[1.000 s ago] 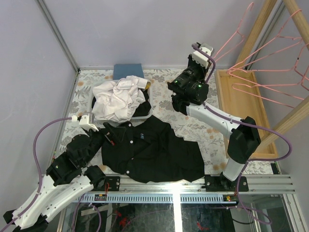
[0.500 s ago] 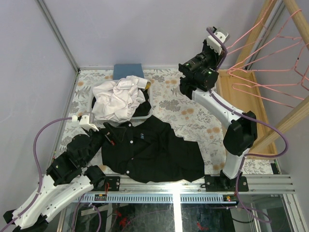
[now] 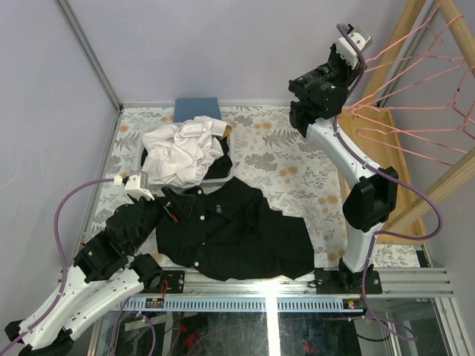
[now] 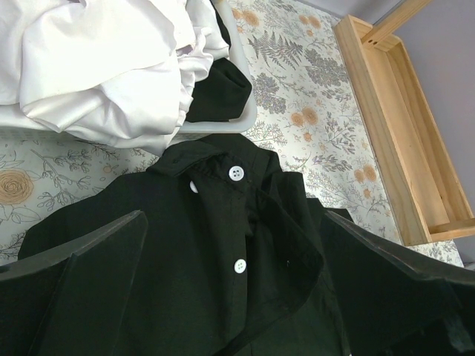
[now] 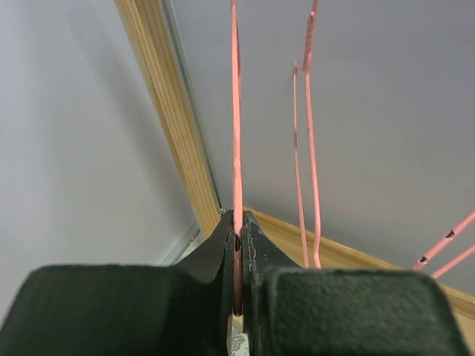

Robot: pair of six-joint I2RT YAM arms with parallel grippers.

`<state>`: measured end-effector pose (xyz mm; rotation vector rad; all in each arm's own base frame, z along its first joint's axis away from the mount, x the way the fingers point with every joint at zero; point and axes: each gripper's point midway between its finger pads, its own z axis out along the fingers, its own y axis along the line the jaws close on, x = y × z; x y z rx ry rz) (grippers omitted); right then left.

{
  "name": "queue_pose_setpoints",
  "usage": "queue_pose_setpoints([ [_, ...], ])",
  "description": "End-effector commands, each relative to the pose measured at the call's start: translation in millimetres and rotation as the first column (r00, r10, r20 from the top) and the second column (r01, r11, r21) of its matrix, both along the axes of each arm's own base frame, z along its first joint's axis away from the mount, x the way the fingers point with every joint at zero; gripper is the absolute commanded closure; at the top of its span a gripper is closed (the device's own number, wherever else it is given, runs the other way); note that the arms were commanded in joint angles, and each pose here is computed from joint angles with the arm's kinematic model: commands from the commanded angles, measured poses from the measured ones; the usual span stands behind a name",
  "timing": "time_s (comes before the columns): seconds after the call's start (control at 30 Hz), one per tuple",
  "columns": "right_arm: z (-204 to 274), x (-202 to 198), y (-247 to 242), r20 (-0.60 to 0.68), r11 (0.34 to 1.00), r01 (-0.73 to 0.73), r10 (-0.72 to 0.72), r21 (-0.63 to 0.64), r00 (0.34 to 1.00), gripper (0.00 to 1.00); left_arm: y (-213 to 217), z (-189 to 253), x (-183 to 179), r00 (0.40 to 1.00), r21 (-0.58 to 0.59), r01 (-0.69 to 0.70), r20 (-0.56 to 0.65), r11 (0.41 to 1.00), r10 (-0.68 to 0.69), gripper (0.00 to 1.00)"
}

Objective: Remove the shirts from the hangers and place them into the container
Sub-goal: Place the hanger at the clothesline.

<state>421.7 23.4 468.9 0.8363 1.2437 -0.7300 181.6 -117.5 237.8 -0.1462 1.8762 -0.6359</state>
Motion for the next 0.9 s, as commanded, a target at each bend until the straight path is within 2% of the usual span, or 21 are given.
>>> queue_pose_setpoints([
  [0.0, 13, 1, -6, 0.072, 1.0, -0.014, 0.013, 0.016, 0.997, 1.0, 1, 7, 2, 1.0, -0.004, -0.009, 0.02, 1.0, 0.009, 0.0],
  [0.1, -2, -4, -9, 0.062, 1.0, -0.009, 0.008, 0.028, 0.998, 0.99, 1, 7, 3, 1.0, 0.0, -0.009, 0.019, 1.0, 0.009, 0.0],
  [0.27, -10, -12, -12, 0.036, 1.0, -0.011, 0.01, 0.022, 0.999, 0.88, 1, 5, 3, 1.0, 0.007, -0.008, 0.015, 1.0, 0.008, 0.0],
  [0.3, -9, -14, -11, 0.033, 1.0, -0.016, 0.015, 0.021, 0.999, 0.76, 1, 6, 3, 1.0, 0.007, -0.01, 0.015, 1.0, 0.01, 0.0],
  [0.37, -6, -17, -6, 0.027, 0.999, -0.037, 0.036, 0.009, 0.999, 0.61, 0, 5, 4, 1.0, 0.007, -0.01, 0.015, 1.0, 0.009, 0.0],
  [0.43, 0, -20, 3, 0.024, 0.997, -0.081, 0.082, -0.014, 0.996, 0.37, 0, 4, 5, 1.0, 0.01, -0.011, 0.013, 1.0, 0.011, 0.0],
  [0.47, -1, -20, 8, 0.006, 0.994, -0.106, 0.106, -0.025, 0.994, 0.28, -1, 4, 4, 1.0, 0.01, -0.008, 0.012, 1.0, 0.008, 0.0],
  [0.6, -5, -18, 31, 0.029, 0.96, -0.279, 0.279, 0.02, 0.96, 0.03, -1, 5, 3, 1.0, 0.006, 0.0, 0.016, 1.0, 0.0, 0.0],
  [0.63, -8, -19, 34, 0.045, 0.944, -0.326, 0.324, 0.053, 0.945, 0.0, -1, 5, 3, 1.0, 0.006, 0.0, 0.016, 1.0, 0.0, 0.0],
  [0.77, -15, -21, 52, 0.095, 0.878, -0.465, 0.456, 0.115, 0.885, 0.01, -1, 6, 3, 1.0, 0.004, -0.002, 0.019, 1.0, 0.002, 0.0],
  [0.87, -21, -17, 85, 0.094, 0.748, -0.65, 0.643, 0.138, 0.76, 0.01, 0, 6, 3, 1.0, 0.003, -0.003, 0.02, 1.0, 0.003, 0.0],
])
